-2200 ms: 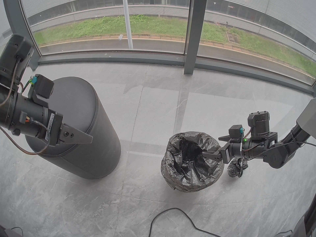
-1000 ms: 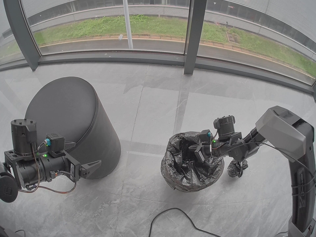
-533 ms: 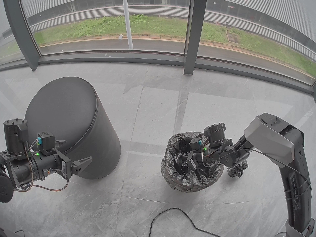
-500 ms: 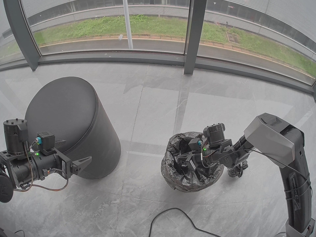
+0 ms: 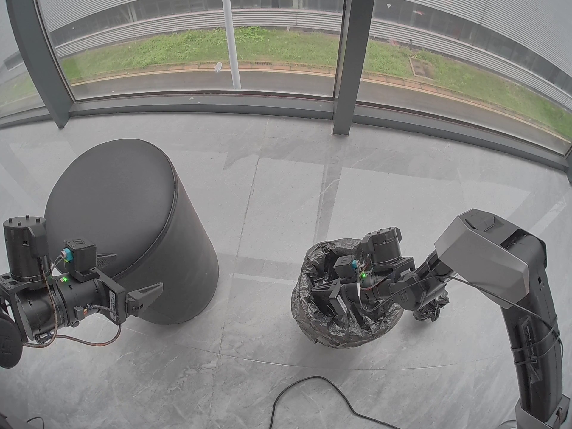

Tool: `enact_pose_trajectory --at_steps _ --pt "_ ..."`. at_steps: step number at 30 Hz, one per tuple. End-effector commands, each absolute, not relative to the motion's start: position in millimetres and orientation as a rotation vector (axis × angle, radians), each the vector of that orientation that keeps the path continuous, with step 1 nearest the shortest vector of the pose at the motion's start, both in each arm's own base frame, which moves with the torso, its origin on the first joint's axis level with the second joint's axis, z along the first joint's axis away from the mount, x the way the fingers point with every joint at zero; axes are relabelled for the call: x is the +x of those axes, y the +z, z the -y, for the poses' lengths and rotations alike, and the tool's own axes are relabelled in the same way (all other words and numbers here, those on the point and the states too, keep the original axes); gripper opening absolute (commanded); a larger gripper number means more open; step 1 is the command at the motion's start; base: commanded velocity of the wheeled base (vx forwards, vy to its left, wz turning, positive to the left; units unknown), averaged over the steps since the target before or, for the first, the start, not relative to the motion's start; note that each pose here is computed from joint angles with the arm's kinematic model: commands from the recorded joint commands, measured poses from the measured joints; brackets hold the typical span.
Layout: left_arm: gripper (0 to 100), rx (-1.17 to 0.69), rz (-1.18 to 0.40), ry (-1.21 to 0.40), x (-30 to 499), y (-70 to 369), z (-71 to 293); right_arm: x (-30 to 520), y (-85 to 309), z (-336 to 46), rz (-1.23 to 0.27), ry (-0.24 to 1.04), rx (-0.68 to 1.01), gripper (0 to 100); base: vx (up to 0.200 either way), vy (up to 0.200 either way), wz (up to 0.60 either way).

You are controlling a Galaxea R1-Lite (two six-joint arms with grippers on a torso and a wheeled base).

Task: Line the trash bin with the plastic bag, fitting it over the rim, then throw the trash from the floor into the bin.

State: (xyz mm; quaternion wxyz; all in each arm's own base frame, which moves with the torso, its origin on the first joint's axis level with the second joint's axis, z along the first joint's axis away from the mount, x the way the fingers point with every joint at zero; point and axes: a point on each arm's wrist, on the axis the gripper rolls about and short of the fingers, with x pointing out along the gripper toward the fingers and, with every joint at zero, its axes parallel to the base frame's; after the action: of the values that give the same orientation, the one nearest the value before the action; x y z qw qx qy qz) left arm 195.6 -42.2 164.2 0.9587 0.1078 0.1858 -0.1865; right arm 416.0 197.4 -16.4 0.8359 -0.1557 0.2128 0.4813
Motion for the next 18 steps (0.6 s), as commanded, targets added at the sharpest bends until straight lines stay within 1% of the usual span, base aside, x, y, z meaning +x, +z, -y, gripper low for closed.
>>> enact_pose_trajectory --at_steps 1,4,10,18 --pt "100 0.216 -0.368 -0.367 193 166 40 420 -35 -199 -0.444 1.02 -0.327 0 0.0 0.0 0.0" --pt "100 0.214 -0.368 -0.359 194 166 38 424 -40 -201 -0.407 1.029 -0.319 0 0.0 0.0 0.0" --pt "100 0.213 -0.374 -0.355 195 165 37 427 -37 -204 -0.312 1.108 -0.286 0 0.0 0.0 0.0" --pt "100 0.208 -0.382 -0.353 195 163 37 440 -41 -209 -0.18 1.066 -0.21 0 0.0 0.0 0.0"
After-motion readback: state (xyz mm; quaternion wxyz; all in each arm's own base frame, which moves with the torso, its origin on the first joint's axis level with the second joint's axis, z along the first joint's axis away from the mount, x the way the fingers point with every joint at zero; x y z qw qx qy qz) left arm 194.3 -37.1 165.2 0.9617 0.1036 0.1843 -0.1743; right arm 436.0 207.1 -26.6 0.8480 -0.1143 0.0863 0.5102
